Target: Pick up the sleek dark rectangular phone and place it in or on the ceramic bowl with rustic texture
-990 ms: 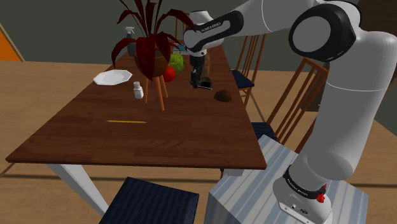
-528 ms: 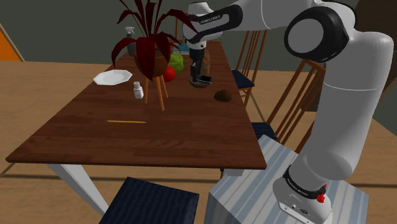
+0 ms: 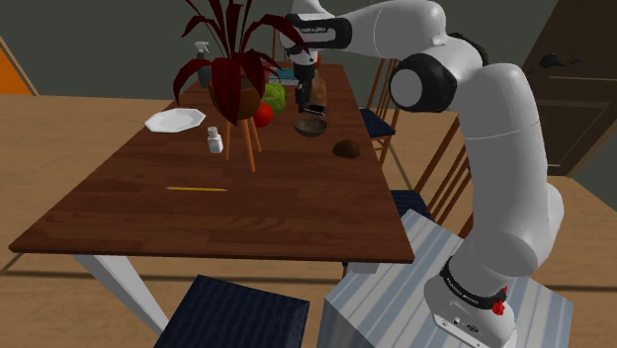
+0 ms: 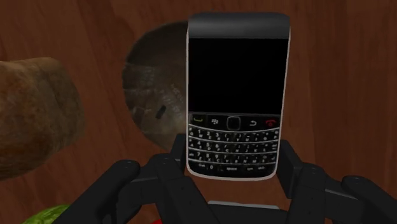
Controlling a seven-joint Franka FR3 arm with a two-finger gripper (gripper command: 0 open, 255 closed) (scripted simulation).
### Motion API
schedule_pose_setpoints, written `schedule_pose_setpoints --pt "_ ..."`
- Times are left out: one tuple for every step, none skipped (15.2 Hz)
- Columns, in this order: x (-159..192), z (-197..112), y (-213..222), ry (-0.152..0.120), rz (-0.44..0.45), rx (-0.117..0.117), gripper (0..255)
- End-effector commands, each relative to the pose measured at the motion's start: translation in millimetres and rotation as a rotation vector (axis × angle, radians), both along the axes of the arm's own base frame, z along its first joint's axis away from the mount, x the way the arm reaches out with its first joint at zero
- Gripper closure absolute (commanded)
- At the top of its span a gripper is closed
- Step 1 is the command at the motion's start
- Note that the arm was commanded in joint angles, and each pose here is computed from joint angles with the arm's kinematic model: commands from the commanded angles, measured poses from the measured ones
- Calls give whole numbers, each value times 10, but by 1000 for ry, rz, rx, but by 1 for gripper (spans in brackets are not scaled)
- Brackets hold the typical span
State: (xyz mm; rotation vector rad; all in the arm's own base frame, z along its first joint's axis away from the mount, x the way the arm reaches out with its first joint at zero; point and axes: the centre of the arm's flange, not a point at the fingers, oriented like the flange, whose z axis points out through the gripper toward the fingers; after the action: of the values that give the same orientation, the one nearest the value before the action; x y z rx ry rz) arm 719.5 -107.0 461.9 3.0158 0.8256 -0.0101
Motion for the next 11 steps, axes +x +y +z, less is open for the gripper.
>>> schedule_pose_setpoints --pt "194 -5 -160 1 1 0 255" --pt "302 2 -250 1 1 0 255" --pt "302 -51 -250 1 1 0 255" --pt "302 -104 -250 1 1 0 255" --pt "302 -157 -250 1 1 0 255" --pt "302 -210 -250 1 1 0 255" --pt "302 -262 -250 1 1 0 255" --pt "302 -315 -250 1 1 0 255" --pt "302 -368 -250 1 1 0 255" --pt "302 -421 -250 1 1 0 255" --pt "302 -474 -250 1 1 0 255"
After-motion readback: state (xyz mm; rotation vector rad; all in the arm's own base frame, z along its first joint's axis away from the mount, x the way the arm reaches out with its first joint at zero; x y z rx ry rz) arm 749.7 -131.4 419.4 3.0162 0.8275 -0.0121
